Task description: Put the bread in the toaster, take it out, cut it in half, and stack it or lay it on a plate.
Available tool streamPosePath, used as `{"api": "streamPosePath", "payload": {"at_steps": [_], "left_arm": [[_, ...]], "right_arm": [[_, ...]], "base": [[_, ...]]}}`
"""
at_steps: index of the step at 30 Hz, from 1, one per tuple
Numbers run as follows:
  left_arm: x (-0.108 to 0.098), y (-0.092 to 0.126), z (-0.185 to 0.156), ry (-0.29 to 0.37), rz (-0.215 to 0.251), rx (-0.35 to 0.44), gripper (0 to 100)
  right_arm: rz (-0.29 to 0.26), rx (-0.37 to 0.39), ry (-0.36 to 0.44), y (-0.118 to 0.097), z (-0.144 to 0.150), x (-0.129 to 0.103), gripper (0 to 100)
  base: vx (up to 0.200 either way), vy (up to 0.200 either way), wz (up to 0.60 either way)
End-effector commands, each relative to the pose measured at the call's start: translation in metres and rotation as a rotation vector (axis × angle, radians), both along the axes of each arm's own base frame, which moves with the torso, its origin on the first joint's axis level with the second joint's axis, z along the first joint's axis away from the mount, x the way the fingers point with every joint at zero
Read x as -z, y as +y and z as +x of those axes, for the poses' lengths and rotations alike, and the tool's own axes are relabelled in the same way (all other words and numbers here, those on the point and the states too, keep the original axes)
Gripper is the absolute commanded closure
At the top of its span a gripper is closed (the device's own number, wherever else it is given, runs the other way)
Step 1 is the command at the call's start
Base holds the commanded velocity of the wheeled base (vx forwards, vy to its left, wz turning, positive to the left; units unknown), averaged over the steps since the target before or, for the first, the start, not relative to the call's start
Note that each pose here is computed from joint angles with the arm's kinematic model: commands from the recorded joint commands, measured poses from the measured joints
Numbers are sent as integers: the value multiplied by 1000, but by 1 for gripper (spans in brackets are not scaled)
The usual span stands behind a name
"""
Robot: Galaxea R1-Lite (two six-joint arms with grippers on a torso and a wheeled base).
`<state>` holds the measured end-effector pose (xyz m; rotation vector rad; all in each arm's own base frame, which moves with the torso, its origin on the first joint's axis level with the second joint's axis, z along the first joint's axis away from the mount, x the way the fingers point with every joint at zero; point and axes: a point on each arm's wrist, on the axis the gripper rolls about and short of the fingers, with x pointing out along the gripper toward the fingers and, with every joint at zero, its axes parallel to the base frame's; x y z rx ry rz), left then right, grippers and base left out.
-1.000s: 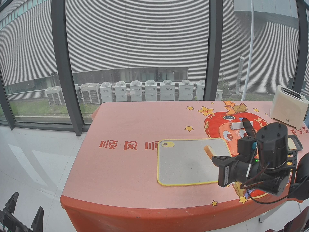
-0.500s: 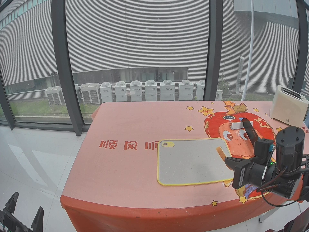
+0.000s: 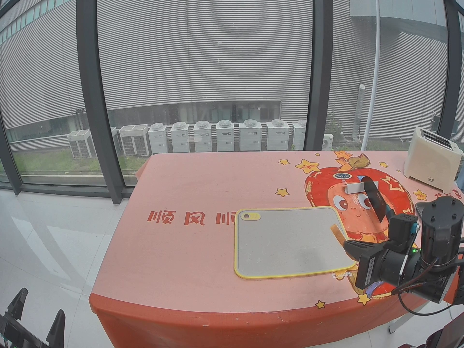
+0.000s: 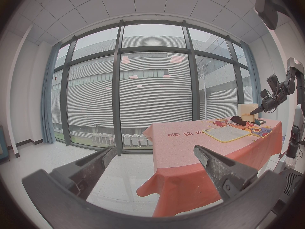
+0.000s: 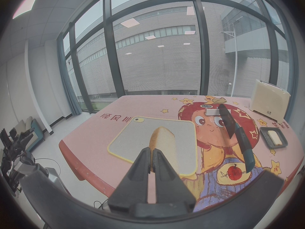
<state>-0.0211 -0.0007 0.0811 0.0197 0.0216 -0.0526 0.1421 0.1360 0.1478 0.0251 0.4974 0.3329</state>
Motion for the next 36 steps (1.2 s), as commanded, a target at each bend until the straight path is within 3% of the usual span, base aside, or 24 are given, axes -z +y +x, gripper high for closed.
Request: {"api": "streamPosePath", "payload": {"at_steps": [1, 36], "left_arm": [[5, 0, 1, 19, 0, 0, 0], [5, 0, 1, 19, 0, 0, 0]], "right_arm": [[0, 0, 0, 0, 0, 0, 100], [-16, 23, 2, -4, -1, 4, 100]], "base": [[0, -200, 0], [0, -200, 0]]}}
